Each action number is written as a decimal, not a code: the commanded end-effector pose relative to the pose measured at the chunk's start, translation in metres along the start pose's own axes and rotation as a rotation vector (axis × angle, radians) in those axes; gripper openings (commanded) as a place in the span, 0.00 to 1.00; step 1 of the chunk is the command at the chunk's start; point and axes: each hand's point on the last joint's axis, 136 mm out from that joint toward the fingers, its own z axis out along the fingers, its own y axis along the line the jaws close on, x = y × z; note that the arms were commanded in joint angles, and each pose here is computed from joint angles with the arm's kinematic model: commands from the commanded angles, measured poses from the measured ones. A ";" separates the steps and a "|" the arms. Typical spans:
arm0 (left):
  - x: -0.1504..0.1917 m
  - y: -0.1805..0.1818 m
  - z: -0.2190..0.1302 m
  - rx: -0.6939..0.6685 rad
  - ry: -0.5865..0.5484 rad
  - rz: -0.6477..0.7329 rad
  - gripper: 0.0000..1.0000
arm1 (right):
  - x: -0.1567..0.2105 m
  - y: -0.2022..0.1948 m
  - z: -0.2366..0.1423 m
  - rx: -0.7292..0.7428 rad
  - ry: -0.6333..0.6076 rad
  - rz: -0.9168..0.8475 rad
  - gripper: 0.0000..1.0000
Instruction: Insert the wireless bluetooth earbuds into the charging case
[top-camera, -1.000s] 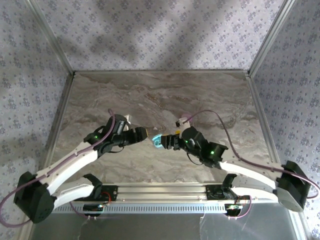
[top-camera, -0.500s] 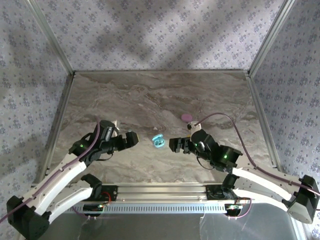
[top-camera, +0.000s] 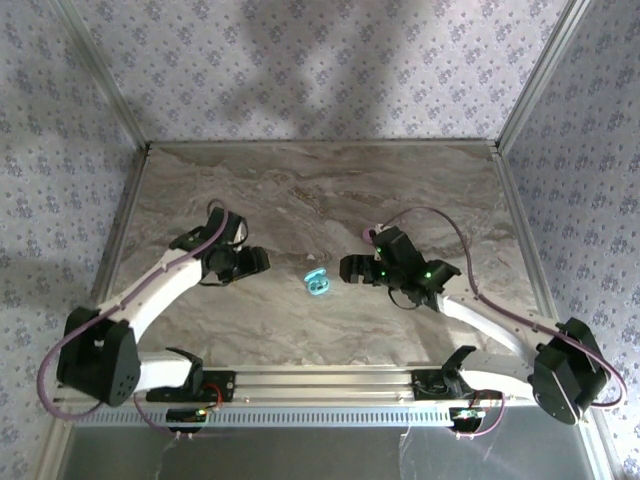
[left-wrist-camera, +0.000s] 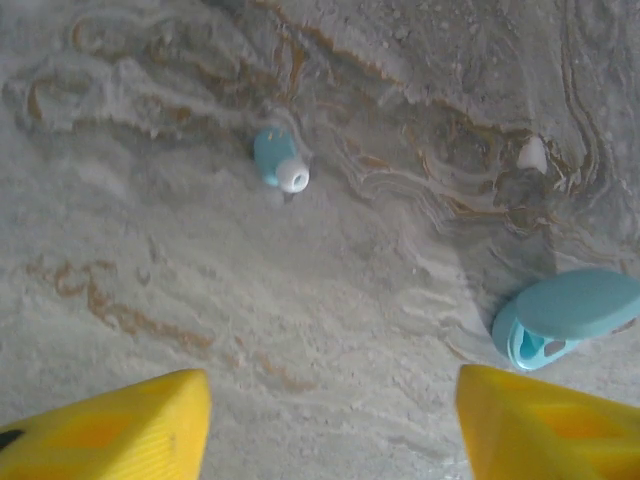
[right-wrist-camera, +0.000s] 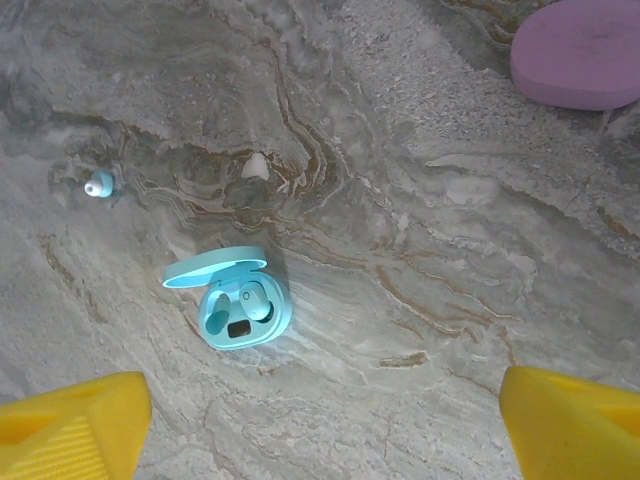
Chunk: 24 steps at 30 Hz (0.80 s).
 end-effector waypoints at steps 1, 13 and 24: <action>-0.020 0.001 0.005 -0.050 -0.018 0.052 0.58 | -0.011 0.009 0.000 -0.028 0.003 -0.050 0.90; -0.049 0.008 0.047 -0.199 0.059 0.100 0.34 | -0.014 -0.001 0.013 -0.042 0.027 -0.032 0.83; -0.034 0.013 0.069 -0.212 0.144 0.110 0.32 | -0.010 -0.005 0.015 -0.047 0.032 -0.019 0.82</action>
